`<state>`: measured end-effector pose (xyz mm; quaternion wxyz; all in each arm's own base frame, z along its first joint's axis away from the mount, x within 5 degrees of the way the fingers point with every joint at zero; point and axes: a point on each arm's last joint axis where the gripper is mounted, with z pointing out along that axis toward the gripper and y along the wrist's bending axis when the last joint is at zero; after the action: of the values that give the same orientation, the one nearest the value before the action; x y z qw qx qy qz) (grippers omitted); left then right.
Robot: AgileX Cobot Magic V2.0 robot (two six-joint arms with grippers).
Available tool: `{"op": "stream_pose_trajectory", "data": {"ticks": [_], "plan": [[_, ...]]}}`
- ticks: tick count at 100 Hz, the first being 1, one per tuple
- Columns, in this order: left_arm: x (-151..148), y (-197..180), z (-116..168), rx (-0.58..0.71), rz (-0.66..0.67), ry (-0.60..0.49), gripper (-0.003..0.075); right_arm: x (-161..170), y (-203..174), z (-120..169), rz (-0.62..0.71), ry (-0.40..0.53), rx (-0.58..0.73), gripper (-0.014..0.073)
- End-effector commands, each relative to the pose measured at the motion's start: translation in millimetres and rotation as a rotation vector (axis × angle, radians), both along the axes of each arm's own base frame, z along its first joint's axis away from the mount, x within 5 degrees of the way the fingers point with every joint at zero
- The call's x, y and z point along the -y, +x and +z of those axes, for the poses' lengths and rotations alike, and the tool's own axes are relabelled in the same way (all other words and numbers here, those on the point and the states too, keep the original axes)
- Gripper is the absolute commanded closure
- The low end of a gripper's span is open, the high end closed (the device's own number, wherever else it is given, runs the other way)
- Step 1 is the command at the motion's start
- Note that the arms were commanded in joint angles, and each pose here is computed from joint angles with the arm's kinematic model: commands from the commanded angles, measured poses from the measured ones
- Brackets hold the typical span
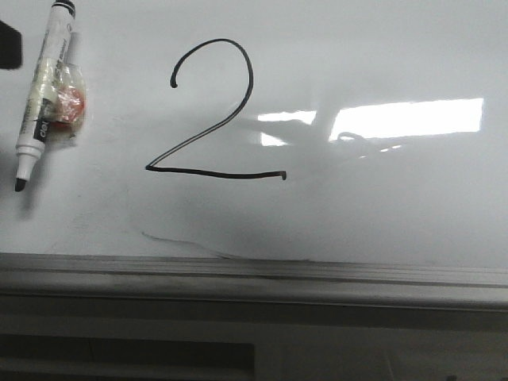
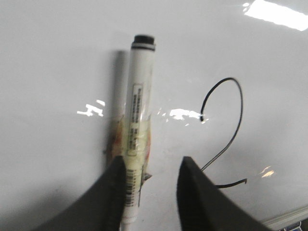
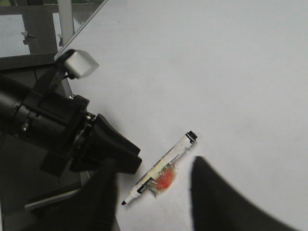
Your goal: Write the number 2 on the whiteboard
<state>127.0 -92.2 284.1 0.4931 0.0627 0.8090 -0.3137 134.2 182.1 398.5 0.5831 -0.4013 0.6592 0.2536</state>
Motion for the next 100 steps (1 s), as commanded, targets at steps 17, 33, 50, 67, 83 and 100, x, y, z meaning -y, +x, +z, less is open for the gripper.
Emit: {"op": "stream_pose_trajectory", "data": {"ticks": [17,33,50,67,83,100], "plan": [[-25.3,-30.7,51.6,0.411,0.008,-0.047,0.0740,37.5,-23.9,29.7,-0.021,0.097,0.117,0.0651],[-43.3,-56.6,56.1,0.594,0.008,0.004,0.0739,74.0,-51.1,7.7,-0.032,0.154,0.189,0.0650],[-57.7,-77.4,43.2,0.694,0.018,0.014,0.0739,108.4,-76.7,-38.7,-0.041,0.142,0.247,0.0650],[-65.4,-88.5,28.6,0.804,0.024,0.109,0.0739,129.4,-93.3,-79.3,-0.042,0.158,0.259,0.0651],[-65.4,-88.3,21.2,0.789,0.021,0.113,0.0739,136.8,-99.1,-99.3,-0.043,0.166,0.265,0.0651],[-64.3,-86.7,15.7,0.776,0.016,0.123,0.0739,134.8,-97.6,-111.6,-0.041,0.140,0.245,0.0651]]}}
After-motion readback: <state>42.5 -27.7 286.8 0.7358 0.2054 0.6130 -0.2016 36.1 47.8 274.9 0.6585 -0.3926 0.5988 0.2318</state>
